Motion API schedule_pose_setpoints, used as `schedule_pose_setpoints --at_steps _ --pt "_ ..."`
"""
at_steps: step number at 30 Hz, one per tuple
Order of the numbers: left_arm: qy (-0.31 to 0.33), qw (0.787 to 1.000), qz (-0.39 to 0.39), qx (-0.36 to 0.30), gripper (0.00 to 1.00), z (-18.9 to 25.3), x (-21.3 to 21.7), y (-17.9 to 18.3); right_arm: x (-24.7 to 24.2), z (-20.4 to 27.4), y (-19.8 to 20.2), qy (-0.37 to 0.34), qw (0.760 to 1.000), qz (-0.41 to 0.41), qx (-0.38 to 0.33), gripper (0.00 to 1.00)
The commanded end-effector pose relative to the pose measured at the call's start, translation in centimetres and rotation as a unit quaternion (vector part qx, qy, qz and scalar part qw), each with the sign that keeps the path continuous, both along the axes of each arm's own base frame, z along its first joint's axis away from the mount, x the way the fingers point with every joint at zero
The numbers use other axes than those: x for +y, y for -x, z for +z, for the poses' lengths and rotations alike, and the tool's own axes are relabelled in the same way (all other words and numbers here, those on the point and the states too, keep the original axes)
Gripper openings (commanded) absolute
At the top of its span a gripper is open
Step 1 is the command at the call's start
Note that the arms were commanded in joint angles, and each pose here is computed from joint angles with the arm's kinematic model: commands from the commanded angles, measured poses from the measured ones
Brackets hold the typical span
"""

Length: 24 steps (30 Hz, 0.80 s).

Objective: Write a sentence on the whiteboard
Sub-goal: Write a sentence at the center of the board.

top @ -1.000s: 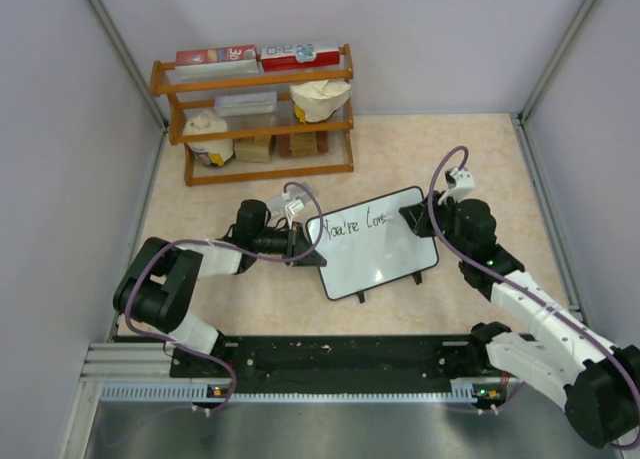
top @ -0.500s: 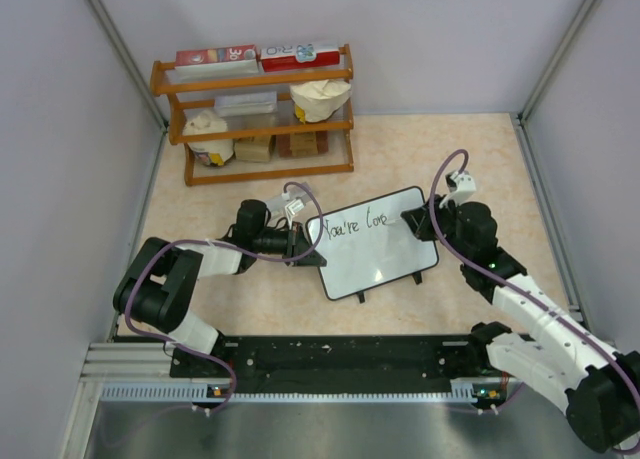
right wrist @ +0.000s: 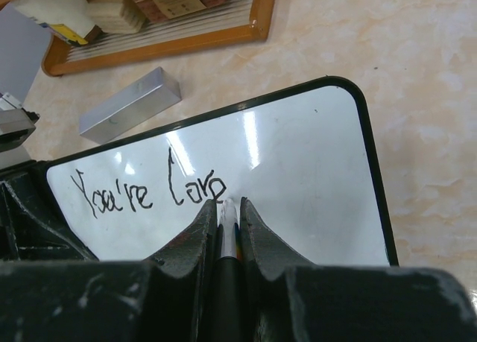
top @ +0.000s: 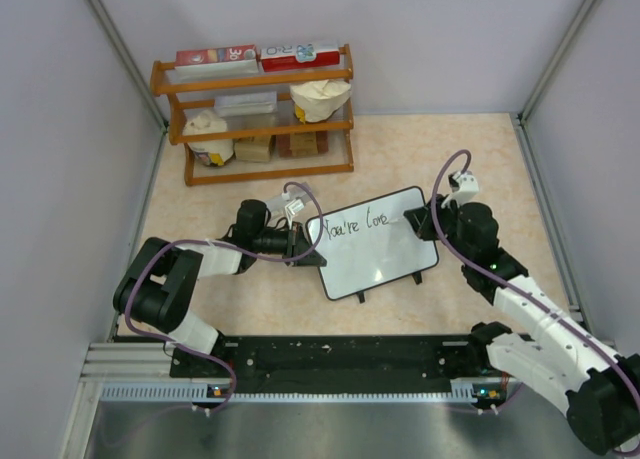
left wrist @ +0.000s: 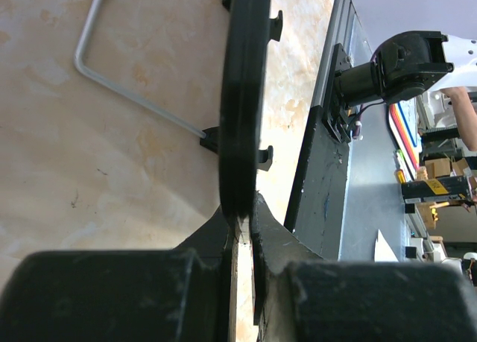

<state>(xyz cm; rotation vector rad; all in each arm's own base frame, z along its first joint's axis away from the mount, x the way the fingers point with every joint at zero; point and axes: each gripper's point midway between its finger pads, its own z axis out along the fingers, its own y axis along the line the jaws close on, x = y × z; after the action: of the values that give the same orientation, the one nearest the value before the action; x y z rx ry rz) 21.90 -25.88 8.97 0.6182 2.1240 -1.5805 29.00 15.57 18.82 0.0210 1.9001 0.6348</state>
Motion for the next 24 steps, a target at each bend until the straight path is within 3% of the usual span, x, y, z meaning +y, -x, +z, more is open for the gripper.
schedule_pose_setpoints --at_steps 1,8,24 --pt "-0.002 1.0 -0.011 -0.013 0.0 -0.3 0.0 0.6 -1.1 3.3 -0.7 -0.003 0.999 -0.025 -0.045 0.0" --pt "-0.002 1.0 -0.012 -0.013 0.0 -0.3 0.0 0.5 -1.5 6.0 -0.5 -0.016 0.996 -0.031 -0.087 0.0" --pt "-0.002 1.0 -0.012 -0.013 0.0 -0.2 0.0 0.5 -1.3 3.7 -2.1 -0.015 0.998 -0.037 -0.055 0.0"
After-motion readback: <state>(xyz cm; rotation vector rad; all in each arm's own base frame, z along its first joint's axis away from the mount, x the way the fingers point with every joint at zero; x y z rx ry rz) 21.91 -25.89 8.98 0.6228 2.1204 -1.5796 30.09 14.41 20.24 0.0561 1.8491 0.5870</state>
